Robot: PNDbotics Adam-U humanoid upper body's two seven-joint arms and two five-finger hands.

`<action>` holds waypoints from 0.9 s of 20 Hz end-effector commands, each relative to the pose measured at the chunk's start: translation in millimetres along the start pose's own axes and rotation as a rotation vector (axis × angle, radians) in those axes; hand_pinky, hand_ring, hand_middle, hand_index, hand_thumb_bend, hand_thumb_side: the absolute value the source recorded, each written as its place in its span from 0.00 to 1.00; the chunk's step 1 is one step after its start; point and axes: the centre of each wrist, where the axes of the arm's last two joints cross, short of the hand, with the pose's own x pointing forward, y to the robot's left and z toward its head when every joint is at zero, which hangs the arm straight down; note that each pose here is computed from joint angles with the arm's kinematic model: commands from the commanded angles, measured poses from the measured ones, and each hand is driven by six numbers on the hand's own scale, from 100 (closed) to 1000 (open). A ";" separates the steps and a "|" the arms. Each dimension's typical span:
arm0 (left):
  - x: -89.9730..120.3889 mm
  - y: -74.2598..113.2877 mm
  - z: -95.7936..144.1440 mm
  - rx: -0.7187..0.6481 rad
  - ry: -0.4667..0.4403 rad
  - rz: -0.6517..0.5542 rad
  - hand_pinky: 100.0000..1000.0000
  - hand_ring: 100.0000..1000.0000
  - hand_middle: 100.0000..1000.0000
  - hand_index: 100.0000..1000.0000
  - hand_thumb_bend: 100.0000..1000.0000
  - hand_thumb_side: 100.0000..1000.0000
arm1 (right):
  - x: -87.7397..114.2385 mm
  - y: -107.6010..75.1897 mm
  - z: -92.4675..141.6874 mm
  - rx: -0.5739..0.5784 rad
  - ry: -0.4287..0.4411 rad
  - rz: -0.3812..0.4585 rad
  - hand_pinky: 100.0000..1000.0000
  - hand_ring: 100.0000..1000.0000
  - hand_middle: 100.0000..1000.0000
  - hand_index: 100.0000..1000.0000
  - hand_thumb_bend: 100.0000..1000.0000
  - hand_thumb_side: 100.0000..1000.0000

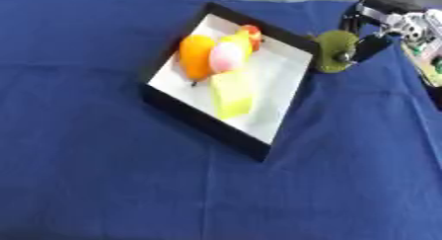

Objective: Pick up objects on the table and place them in the box.

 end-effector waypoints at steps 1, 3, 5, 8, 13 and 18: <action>7.8 1.2 -5.5 -0.009 -0.029 -0.002 0.70 0.76 0.86 0.85 0.09 0.69 | -1.0 -30.0 7.6 -0.092 0.006 -0.001 0.75 0.48 0.30 0.46 0.36 0.08; 7.6 1.5 -5.4 -0.008 -0.029 -0.003 0.70 0.76 0.86 0.85 0.09 0.69 | -0.7 -35.4 9.5 -0.114 0.012 -0.018 0.75 0.47 0.28 0.45 0.36 0.07; 7.3 1.9 -5.3 -0.008 -0.029 -0.005 0.70 0.76 0.86 0.84 0.09 0.69 | -0.7 -40.8 11.4 -0.134 0.018 -0.030 0.75 0.46 0.28 0.44 0.36 0.08; 7.1 2.1 -5.0 -0.011 -0.028 -0.007 0.70 0.76 0.86 0.85 0.09 0.69 | -0.7 -49.9 15.4 -0.157 0.021 -0.021 0.74 0.47 0.28 0.45 0.36 0.09; 6.7 3.5 -4.9 -0.009 -0.027 -0.012 0.70 0.76 0.86 0.85 0.09 0.69 | 10.5 -77.4 28.2 -0.247 -0.017 -0.025 0.75 0.46 0.28 0.44 0.35 0.04; 6.7 4.9 -4.8 -0.007 -0.029 -0.017 0.70 0.76 0.86 0.84 0.09 0.69 | 50.5 -101.5 46.2 -0.319 -0.124 0.013 0.73 0.46 0.28 0.44 0.36 0.09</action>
